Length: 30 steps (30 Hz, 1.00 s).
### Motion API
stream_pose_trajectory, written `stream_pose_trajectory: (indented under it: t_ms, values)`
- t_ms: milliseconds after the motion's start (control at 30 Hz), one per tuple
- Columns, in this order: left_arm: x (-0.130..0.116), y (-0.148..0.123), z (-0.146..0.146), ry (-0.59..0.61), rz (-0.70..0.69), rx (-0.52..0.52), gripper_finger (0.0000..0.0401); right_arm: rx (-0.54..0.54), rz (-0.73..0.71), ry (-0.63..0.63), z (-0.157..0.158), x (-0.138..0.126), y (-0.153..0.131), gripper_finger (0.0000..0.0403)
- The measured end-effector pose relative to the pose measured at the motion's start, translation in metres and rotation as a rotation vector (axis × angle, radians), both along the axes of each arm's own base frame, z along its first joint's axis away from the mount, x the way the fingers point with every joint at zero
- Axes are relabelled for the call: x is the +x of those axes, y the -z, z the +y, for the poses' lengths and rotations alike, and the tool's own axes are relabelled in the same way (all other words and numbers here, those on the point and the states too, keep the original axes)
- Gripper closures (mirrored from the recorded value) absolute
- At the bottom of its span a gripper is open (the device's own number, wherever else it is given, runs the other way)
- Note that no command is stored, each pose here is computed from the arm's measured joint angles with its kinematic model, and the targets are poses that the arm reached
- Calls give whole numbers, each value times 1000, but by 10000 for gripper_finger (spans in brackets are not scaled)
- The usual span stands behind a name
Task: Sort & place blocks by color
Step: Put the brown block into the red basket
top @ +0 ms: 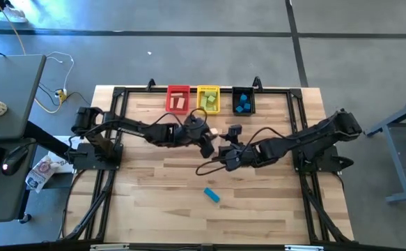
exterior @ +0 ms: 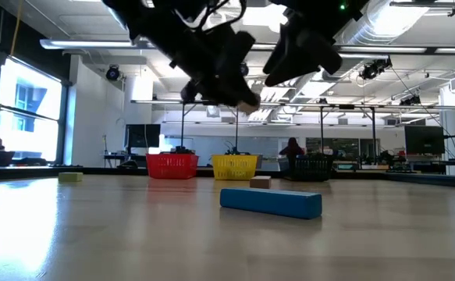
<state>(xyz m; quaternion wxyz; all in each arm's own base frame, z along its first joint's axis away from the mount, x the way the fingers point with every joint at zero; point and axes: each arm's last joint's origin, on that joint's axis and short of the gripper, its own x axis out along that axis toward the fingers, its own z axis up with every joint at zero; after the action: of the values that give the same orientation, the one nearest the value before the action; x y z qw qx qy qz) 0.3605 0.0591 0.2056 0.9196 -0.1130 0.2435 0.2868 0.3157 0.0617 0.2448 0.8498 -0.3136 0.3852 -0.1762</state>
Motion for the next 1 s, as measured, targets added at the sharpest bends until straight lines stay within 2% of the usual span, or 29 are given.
stream_pose_trajectory:
  t_ms: [100,200,400,600,800,1000]
  values:
    - [-6,4,14,-65,58,7,292,19,7,2,-5,1,1,182]
    - [-14,8,31,-139,121,26,292,87,5,-5,-11,3,2,182]
    - [-32,15,65,-281,239,40,292,281,-30,28,-27,6,3,182]
    - [-54,19,100,-398,325,24,291,544,-74,26,-37,11,4,181]
    - [-74,23,125,-480,390,-14,289,686,-119,35,-37,14,2,181]
    - [-86,27,140,-490,391,-78,290,803,-157,93,-31,16,4,181]
